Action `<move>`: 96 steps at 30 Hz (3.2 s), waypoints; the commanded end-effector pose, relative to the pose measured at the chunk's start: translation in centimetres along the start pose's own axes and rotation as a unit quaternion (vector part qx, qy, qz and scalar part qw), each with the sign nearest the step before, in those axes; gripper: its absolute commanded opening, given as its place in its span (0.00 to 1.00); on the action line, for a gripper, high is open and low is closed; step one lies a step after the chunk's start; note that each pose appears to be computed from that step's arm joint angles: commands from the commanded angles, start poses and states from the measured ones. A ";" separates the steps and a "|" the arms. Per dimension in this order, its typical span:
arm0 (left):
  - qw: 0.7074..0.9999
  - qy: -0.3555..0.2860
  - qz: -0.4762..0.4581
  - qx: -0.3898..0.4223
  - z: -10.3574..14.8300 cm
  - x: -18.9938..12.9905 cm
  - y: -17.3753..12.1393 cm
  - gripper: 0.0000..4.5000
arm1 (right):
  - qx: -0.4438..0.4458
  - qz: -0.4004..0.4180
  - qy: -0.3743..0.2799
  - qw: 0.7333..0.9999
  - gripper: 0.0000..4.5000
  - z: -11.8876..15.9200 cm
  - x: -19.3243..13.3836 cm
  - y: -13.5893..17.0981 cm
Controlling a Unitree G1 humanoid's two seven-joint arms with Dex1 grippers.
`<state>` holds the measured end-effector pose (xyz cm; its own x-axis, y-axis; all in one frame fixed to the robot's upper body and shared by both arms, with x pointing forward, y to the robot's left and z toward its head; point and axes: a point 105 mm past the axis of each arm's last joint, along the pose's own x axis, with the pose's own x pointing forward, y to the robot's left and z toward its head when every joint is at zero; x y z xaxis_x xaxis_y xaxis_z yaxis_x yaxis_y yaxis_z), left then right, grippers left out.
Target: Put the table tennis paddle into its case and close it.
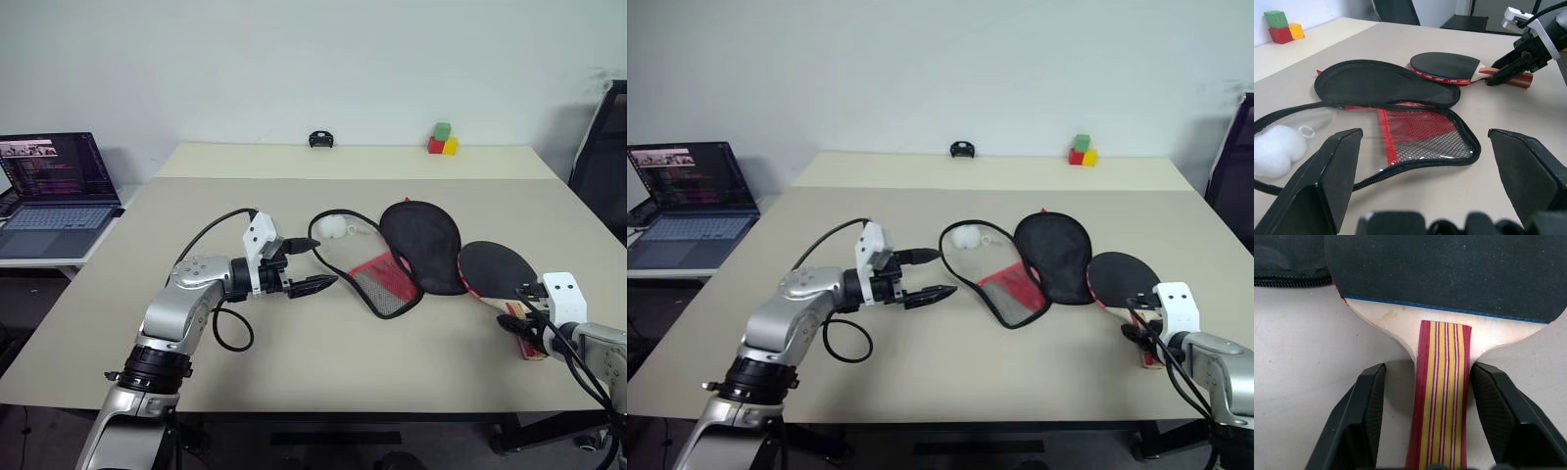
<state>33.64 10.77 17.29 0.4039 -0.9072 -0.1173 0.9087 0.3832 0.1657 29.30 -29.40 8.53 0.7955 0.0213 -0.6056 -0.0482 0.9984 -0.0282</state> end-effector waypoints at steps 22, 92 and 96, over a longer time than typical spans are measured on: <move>0.999 -0.010 0.034 0.025 1.3 -1.8 0.6 1.00 | 0.016 -0.007 -0.152 0.988 0.24 9.8 -1.6 3.3; 0.999 -0.009 0.042 0.026 1.1 -1.9 0.1 1.00 | -0.027 0.024 -0.096 0.995 0.26 9.3 7.8 8.8; 0.999 -0.009 0.042 0.026 1.2 -1.9 0.2 1.00 | -0.024 0.018 -0.102 0.994 0.26 9.7 7.2 8.3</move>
<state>33.13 12.11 17.22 0.4713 -0.8743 -0.1160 0.8759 0.4486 0.1775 40.63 -19.64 10.71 0.8849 0.0902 -0.4569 -0.1221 0.9917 -0.0406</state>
